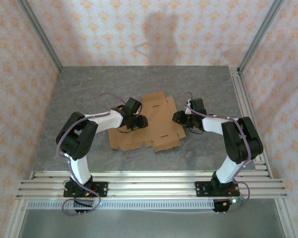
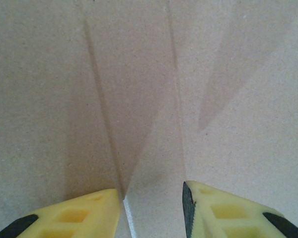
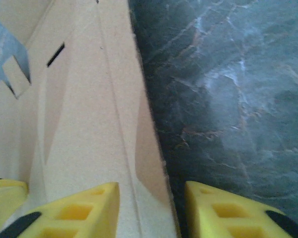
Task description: Fold the paper box
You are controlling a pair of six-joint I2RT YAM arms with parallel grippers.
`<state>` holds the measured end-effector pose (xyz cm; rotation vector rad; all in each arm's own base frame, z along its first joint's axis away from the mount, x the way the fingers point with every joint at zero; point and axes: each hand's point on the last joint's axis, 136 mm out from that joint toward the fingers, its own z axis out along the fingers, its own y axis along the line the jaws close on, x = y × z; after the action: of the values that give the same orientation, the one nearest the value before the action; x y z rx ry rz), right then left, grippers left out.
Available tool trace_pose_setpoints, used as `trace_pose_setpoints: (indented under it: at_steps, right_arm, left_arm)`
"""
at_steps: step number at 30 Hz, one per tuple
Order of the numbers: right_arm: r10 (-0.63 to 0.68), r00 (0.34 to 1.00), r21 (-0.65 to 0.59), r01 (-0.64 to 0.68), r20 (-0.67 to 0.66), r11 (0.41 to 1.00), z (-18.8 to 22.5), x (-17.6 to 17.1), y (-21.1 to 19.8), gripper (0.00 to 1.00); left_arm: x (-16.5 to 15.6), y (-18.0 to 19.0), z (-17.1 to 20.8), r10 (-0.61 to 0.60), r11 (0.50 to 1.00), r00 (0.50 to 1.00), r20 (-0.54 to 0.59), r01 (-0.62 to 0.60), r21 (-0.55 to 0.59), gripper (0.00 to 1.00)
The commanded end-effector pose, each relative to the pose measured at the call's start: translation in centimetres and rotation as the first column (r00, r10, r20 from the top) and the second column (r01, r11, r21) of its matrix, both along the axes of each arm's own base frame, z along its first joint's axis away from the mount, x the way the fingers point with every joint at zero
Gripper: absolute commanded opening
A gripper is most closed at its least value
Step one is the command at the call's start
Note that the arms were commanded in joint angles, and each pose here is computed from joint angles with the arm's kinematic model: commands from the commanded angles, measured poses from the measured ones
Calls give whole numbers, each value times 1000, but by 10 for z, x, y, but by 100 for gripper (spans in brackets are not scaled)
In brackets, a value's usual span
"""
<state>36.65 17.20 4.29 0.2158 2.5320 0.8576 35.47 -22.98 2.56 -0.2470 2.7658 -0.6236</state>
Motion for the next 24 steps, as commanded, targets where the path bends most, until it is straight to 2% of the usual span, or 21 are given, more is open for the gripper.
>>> trace_pose_setpoints:
  at_steps: [1,3,7,14,16,17,19,21,24]
  right_arm:
    - [13,999,46,-15,50,999,13,9,6,35]
    - [12,999,44,-15,52,999,13,8,6,34]
    - [10,998,39,-13,60,999,13,8,5,19]
    - [33,998,2,-33,62,999,12,5,2,0]
    - [34,998,-25,-32,58,999,11,4,-2,0]
    - [34,998,-40,-32,59,999,11,4,-4,0]
    - [38,997,-98,-32,60,995,10,2,-7,0]
    - [50,997,-183,-38,59,982,7,-1,-12,0]
    - [70,995,-357,-42,65,933,3,-4,-21,0]
  left_arm:
    - [-16,12,-23,5,999,998,-66,-2,48,40]
    - [-17,11,-22,2,999,998,-67,1,46,40]
    - [-16,11,-22,-1,999,998,-66,4,47,41]
    - [-16,12,-21,0,999,998,-65,3,50,42]
    - [-16,12,-19,0,999,998,-61,3,49,44]
    - [-16,11,-17,-1,999,998,-59,4,48,47]
    - [-14,11,-6,-12,999,999,-48,15,52,59]
    - [-10,16,10,-8,997,1000,-14,9,76,65]
    - [-2,26,43,6,995,997,74,-13,104,78]
